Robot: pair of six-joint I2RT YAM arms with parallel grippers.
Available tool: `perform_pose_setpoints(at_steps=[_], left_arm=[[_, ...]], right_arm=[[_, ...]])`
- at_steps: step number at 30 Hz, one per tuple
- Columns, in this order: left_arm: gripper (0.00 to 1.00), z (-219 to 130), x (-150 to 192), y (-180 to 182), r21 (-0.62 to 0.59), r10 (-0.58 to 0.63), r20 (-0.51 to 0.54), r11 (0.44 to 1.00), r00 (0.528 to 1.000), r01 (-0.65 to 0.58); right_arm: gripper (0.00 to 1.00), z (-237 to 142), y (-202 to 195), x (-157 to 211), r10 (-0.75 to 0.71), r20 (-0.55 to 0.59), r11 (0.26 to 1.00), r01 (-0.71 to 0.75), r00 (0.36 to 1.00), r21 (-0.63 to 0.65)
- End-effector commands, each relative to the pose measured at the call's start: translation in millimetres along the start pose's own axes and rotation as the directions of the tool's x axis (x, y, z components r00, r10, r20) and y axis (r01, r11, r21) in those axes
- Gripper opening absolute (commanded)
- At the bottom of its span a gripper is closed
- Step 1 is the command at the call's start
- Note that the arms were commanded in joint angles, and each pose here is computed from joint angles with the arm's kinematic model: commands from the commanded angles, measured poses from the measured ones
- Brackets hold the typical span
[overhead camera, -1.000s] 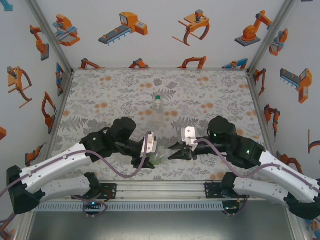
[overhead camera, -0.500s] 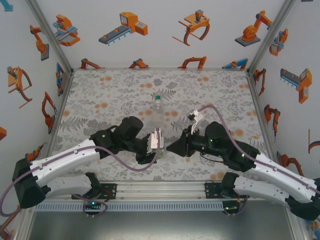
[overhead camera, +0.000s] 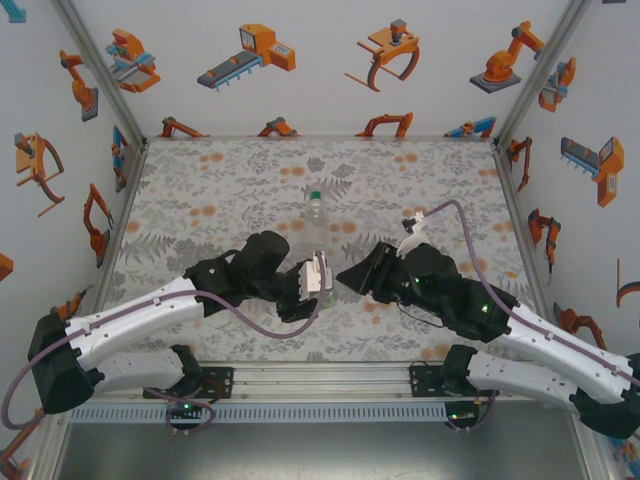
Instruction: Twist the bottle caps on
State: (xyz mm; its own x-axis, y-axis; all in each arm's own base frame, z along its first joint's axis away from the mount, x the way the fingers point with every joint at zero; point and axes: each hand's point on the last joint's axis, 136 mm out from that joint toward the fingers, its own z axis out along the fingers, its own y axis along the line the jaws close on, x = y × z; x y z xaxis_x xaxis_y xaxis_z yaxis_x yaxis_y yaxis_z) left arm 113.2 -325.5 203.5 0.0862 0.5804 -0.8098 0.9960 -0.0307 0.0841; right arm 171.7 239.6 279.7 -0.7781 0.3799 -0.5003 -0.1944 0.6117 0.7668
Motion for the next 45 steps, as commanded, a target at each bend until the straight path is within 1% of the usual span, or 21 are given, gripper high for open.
perform_pose_setpoints(at_steps=[1, 3, 6, 8, 10, 13, 18, 22, 26, 31, 35, 37, 40, 42, 45], left_arm=[[0.0, -14.8, -28.2, -6.4, 0.015, 0.061, 0.094, 0.998, 0.994, -0.063], [0.0, -16.7, -29.3, -7.7, 0.018, 0.055, 0.101, 0.998, 0.993, -0.057], [0.0, -18.6, -29.7, -9.4, 0.022, 0.049, 0.108, 0.998, 0.993, -0.052], [0.0, -19.5, -30.0, -10.5, 0.025, 0.045, 0.111, 0.999, 0.993, -0.048], [0.0, -20.3, -29.7, -11.3, 0.027, 0.042, 0.114, 0.999, 0.993, -0.045], [0.0, -20.7, -28.5, -12.6, 0.03, 0.041, 0.114, 0.999, 0.993, -0.045], [0.0, -20.3, -28.8, -13.9, 0.037, 0.043, 0.118, 0.998, 0.992, -0.048], [0.0, -21.2, -31.0, -17.4, 0.056, 0.05, 0.132, 0.997, 0.99, -0.058], [0.0, -22.5, -32.1, -21.4, 0.074, 0.055, 0.142, 0.995, 0.988, -0.066], [0.0, -24.2, -33.5, -24.3, 0.084, 0.065, 0.157, 0.993, 0.986, -0.078], [0.0, -23.7, -32.6, -25.7, 0.09, 0.072, 0.157, 0.992, 0.985, -0.087], [0.0, -24.2, -33.5, -26.8, 0.096, 0.075, 0.161, 0.991, 0.984, -0.091], [0.0, -25.5, -34.9, -28.4, 0.103, 0.079, 0.165, 0.99, 0.983, -0.096], [0.0, -27.0, -35.5, -28.8, 0.102, 0.083, 0.17, 0.99, 0.982, -0.101], [0.0, -27.9, -35.5, -30.3, 0.104, 0.089, 0.174, 0.989, 0.981, -0.108]], right_arm=[[0.57, -23.4, 28.0, -35.5, -0.166, 0.135, 0.983, 0.174, 0.977, -0.05], [0.6, -32.4, 36.0, -40.2, -0.258, 0.155, 0.961, 0.27, 0.954, -0.063], [0.6, -39.1, 38.0, -39.0, -0.397, 0.167, 0.909, 0.412, 0.902, -0.065], [0.6, -44.0, 37.6, -39.5, -0.446, 0.183, 0.884, 0.463, 0.876, -0.065], [0.59, -47.9, 41.3, -37.0, -0.486, 0.197, 0.856, 0.509, 0.852, -0.092], [0.59, -52.8, 50.0, -29.0, -0.558, 0.21, 0.793, 0.59, 0.803, -0.15], [0.59, -59.2, 52.4, -21.2, -0.648, 0.219, 0.71, 0.682, 0.73, -0.175], [0.59, -60.5, 56.4, -11.6, -0.705, 0.219, 0.64, 0.738, 0.675, -0.215], [0.59, -59.9, 53.6, -4.9, -0.754, 0.216, 0.581, 0.784, 0.62, -0.22], [0.59, -67.5, 63.9, 14.9, -0.824, 0.238, 0.434, 0.843, 0.514, -0.318], [0.59, -70.2, 70.0, 18.7, -0.848, 0.246, 0.377, 0.861, 0.469, -0.342], [0.59, -72.3, 75.3, 25.6, -0.859, 0.262, 0.327, 0.865, 0.439, -0.38], [0.58, -73.7, 81.0, 33.6, -0.866, 0.286, 0.271, 0.865, 0.411, -0.421], [0.58, -73.9, 84.7, 35.2, -0.864, 0.305, 0.251, 0.866, 0.402, -0.432], [0.58, -70.5, 88.2, 33.8, -0.861, 0.318, 0.242, 0.871, 0.396, -0.427]])
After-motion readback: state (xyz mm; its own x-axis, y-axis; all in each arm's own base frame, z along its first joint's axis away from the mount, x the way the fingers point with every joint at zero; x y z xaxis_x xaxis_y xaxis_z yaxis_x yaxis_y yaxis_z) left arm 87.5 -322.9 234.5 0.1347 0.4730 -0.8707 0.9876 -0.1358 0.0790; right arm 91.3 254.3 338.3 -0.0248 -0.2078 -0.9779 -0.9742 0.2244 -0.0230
